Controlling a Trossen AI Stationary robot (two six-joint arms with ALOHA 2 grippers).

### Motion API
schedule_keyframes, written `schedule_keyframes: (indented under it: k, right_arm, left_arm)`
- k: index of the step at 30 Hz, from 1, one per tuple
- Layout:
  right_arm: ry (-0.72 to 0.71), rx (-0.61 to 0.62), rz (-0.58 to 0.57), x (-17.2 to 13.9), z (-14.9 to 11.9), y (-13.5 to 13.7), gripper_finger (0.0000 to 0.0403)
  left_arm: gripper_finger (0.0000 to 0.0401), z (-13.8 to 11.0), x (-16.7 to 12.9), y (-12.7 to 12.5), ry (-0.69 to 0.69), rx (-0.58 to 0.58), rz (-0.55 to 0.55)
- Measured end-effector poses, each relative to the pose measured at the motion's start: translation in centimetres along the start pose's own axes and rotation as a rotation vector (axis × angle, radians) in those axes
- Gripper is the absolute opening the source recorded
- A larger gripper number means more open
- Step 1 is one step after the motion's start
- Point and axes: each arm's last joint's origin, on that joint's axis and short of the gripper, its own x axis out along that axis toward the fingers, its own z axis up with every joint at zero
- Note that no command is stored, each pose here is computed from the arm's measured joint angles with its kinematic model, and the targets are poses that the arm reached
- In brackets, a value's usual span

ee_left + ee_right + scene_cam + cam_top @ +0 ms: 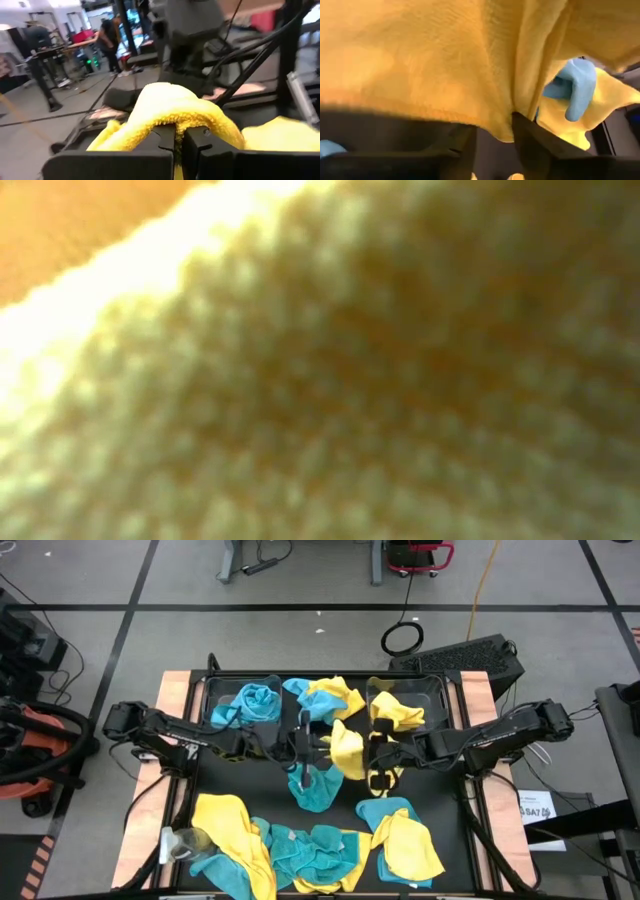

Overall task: Sort microfiber towel by color & place in baskets
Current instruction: Put the yellow microfiber cloth into the right transparent bin

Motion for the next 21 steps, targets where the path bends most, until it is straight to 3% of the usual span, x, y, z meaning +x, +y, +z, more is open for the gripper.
schedule_keyframes:
  k: [11,16,21]
  right_arm:
    - [0.042,0.078,0.012,-2.5,-0.9,0.8,0.0254]
    - [0.018,0.124,0.018,-4.4,-1.2,0.0,0.0276]
    - [0.081,0.171,0.016,-5.9,-2.4,-0.8,0.0274]
  left_arm:
    - [0.0004,-0.8,-0.1,0.4,0.094,0.06,0.076]
    - [0.0004,-0.8,-0.1,0.7,0.107,0.079,0.123]
    - [0.0004,-0.8,-0.1,0.8,0.112,0.079,0.138]
